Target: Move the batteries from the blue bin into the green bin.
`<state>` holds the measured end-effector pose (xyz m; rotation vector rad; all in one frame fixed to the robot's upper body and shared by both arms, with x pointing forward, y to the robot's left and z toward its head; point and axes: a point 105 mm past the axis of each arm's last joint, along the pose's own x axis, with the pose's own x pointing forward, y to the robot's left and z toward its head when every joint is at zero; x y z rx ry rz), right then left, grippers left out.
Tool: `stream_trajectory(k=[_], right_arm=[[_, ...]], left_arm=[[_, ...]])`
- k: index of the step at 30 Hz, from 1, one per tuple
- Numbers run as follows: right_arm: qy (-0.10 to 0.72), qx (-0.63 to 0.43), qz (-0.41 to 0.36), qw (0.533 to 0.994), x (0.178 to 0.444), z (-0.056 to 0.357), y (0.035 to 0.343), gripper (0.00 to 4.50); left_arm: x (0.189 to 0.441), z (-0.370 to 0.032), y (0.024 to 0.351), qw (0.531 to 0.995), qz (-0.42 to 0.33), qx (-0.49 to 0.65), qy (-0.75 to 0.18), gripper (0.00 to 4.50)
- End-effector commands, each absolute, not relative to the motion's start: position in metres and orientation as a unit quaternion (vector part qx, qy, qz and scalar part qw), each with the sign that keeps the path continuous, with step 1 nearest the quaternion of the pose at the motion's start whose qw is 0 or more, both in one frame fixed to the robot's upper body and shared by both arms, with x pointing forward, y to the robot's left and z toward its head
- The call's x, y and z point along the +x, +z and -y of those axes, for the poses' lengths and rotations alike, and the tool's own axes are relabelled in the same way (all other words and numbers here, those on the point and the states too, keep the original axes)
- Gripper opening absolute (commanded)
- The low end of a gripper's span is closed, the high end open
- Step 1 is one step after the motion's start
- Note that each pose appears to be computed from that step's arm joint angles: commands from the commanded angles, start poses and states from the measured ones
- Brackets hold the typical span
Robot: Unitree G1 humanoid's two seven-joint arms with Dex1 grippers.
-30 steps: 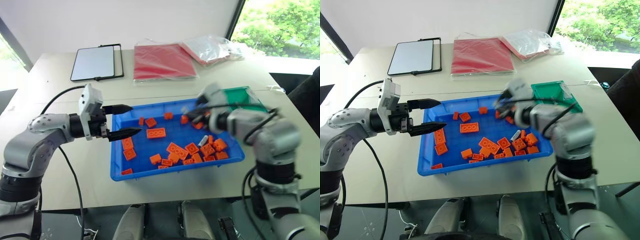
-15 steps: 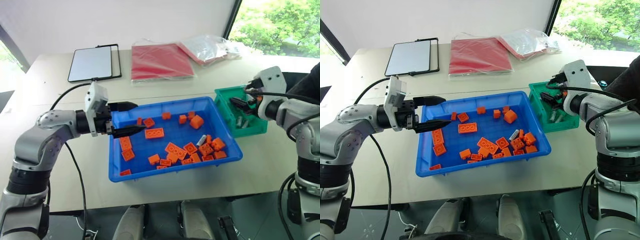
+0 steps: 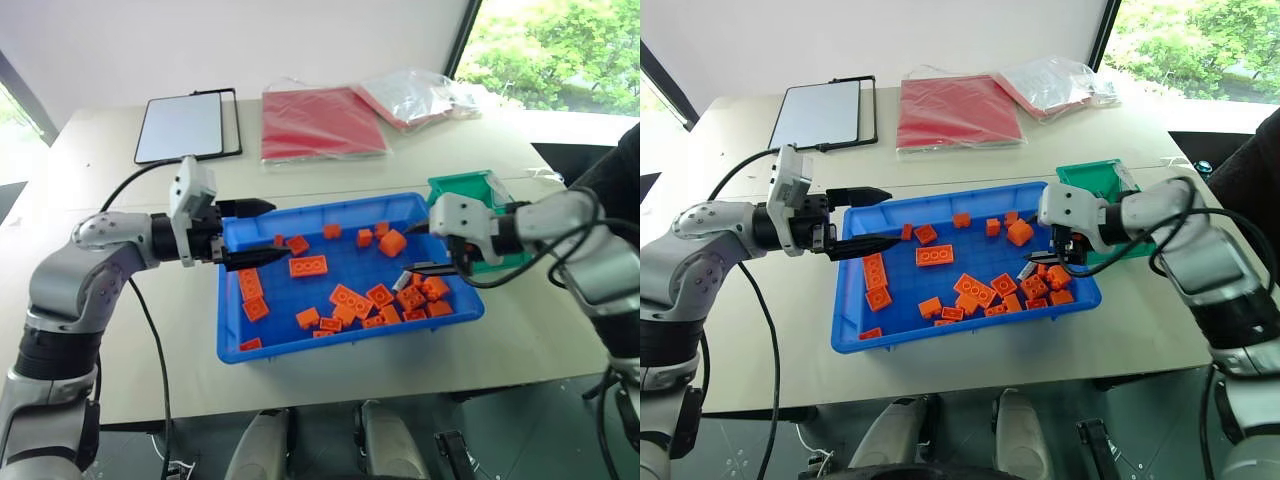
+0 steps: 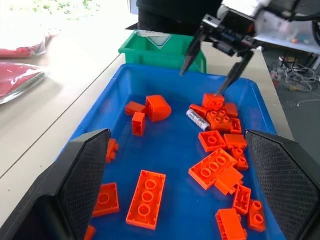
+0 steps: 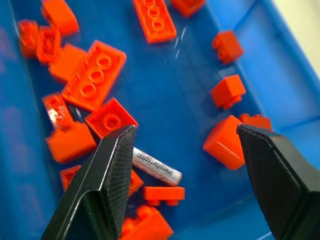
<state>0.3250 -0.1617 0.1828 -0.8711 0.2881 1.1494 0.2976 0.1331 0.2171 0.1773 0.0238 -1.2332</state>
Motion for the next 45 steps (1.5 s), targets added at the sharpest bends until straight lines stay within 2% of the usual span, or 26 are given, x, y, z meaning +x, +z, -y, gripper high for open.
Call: stream_trajectory(k=[1,4,10,15,19,20,23,24,26,28,31,33,35,38,41,45], right_arm=[[0.547,-0.488,-0.133,0.668,0.337,0.164,0.173,3.31],[0.572,-0.523,-0.144,0.616,0.34,0.165,0.16,3.31],[0.601,-0.565,-0.146,0.547,0.345,0.17,0.149,3.31],[0.615,-0.572,-0.146,0.523,0.348,0.169,0.142,3.31],[0.626,-0.558,-0.143,0.525,0.347,0.161,0.13,3.31],[0.629,-0.554,-0.143,0.526,0.346,0.159,0.127,2.77],[0.635,-0.542,-0.136,0.534,0.343,0.154,0.123,1.5],[0.634,-0.539,-0.133,0.538,0.343,0.154,0.123,0.85],[0.625,-0.517,-0.117,0.573,0.344,0.149,0.131,0.03],[0.613,-0.48,-0.106,0.619,0.345,0.145,0.144,0.03],[0.532,-0.375,-0.064,0.757,0.358,0.149,0.197,0.03],[0.436,-0.318,-0.054,0.84,0.371,0.171,0.224,0.03],[0.34,-0.283,-0.057,0.895,0.379,0.199,0.241,0.03],[0.194,-0.268,-0.066,0.941,0.377,0.25,0.255,0.03],[0.128,-0.256,-0.084,0.955,0.371,0.275,0.252,0.03],[0.129,-0.238,-0.083,0.959,0.366,0.268,0.244,2.06]], left_arm=[[0.291,-0.136,0.228,0.816,0.008,0.091,-0.571,4.5],[0.287,-0.141,0.226,0.823,0.006,0.091,-0.56,4.5],[0.28,-0.147,0.225,0.834,0.004,0.092,-0.544,4.5],[0.278,-0.151,0.225,0.841,0.005,0.092,-0.534,4.5],[0.276,-0.151,0.225,0.843,0.006,0.09,-0.53,4.5],[0.276,-0.151,0.225,0.843,0.006,0.09,-0.53,4.5],[0.277,-0.152,0.226,0.844,0.007,0.09,-0.529,4.5],[0.278,-0.153,0.226,0.844,0.007,0.09,-0.528,4.5],[0.28,-0.153,0.227,0.843,0.007,0.092,-0.53,4.5],[0.282,-0.152,0.228,0.842,0.008,0.093,-0.532,4.5],[0.284,-0.15,0.229,0.839,0.009,0.093,-0.536,4.5],[0.285,-0.149,0.228,0.838,0.009,0.091,-0.539,4.5],[0.286,-0.148,0.226,0.836,0.007,0.089,-0.542,4.5],[0.288,-0.143,0.226,0.83,0.007,0.086,-0.551,4.5],[0.293,-0.137,0.226,0.823,0.009,0.085,-0.561,4.5],[0.299,-0.131,0.228,0.816,0.013,0.083,-0.572,4.5]])
